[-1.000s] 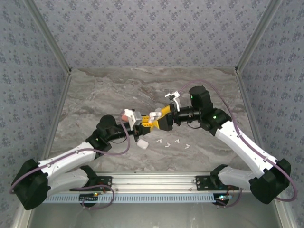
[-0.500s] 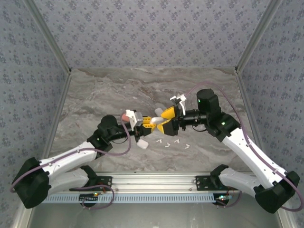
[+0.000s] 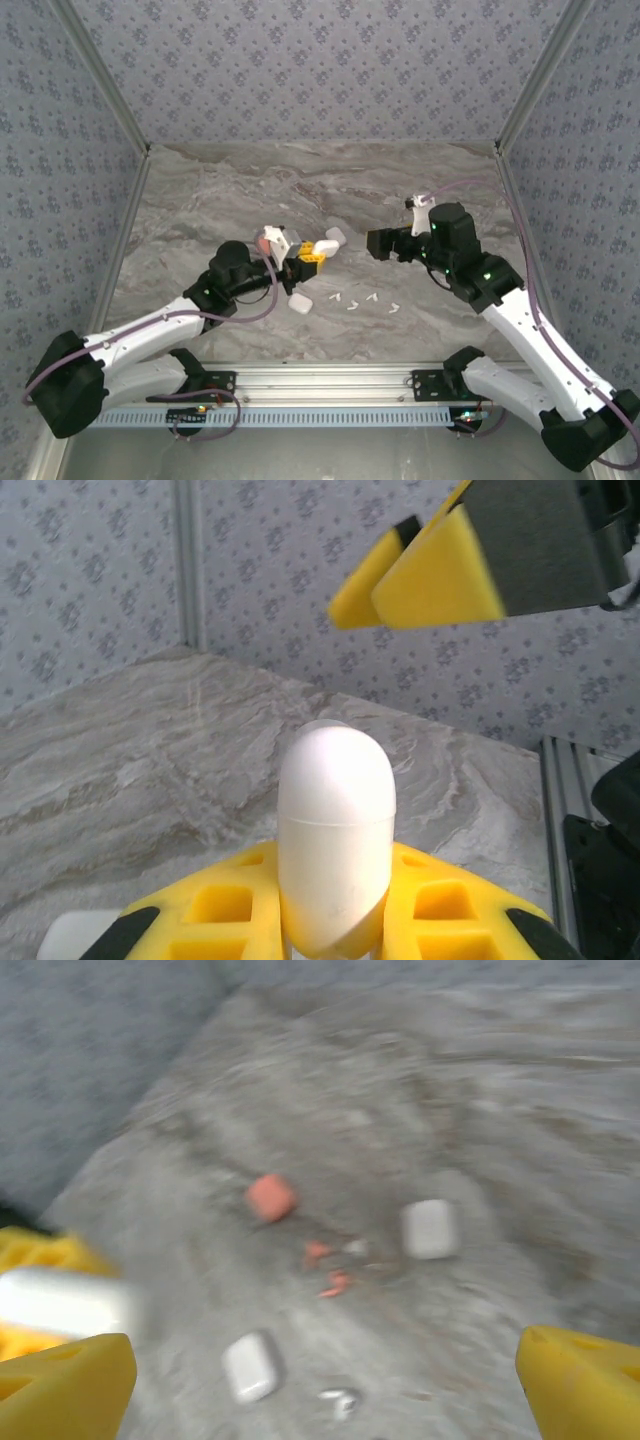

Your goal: Insert the wireless bluetooth earbuds into the charging case

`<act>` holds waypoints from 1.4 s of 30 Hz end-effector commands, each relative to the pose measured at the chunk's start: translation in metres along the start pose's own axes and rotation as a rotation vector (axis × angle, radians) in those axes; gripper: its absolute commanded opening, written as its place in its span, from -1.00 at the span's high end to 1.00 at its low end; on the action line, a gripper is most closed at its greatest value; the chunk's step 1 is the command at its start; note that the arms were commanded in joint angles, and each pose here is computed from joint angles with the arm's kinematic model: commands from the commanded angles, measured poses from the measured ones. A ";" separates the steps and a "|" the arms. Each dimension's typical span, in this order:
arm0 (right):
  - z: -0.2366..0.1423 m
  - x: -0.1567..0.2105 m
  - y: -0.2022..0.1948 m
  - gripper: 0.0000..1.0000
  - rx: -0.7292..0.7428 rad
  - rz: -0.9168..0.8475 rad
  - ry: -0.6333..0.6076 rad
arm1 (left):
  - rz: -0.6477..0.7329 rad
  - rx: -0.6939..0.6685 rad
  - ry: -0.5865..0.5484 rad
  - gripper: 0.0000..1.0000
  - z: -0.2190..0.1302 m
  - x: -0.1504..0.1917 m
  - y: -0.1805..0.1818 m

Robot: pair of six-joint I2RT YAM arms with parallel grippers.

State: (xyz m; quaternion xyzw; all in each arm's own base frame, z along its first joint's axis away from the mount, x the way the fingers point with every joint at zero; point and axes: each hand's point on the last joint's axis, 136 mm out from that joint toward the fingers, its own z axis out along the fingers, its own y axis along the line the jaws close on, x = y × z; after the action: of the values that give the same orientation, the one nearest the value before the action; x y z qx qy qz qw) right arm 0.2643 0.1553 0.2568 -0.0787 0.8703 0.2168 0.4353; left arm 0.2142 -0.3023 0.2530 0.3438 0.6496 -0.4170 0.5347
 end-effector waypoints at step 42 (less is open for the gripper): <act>0.013 0.125 -0.075 -1.00 0.269 0.238 0.207 | -0.856 -0.573 0.627 0.25 0.055 0.171 0.255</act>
State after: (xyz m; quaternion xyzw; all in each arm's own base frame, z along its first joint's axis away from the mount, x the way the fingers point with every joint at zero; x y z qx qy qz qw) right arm 0.2248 0.1083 0.1321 0.0504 0.9318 0.1537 0.3249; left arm 0.4313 -0.2566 0.0472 0.0129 0.9363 -0.2980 0.1856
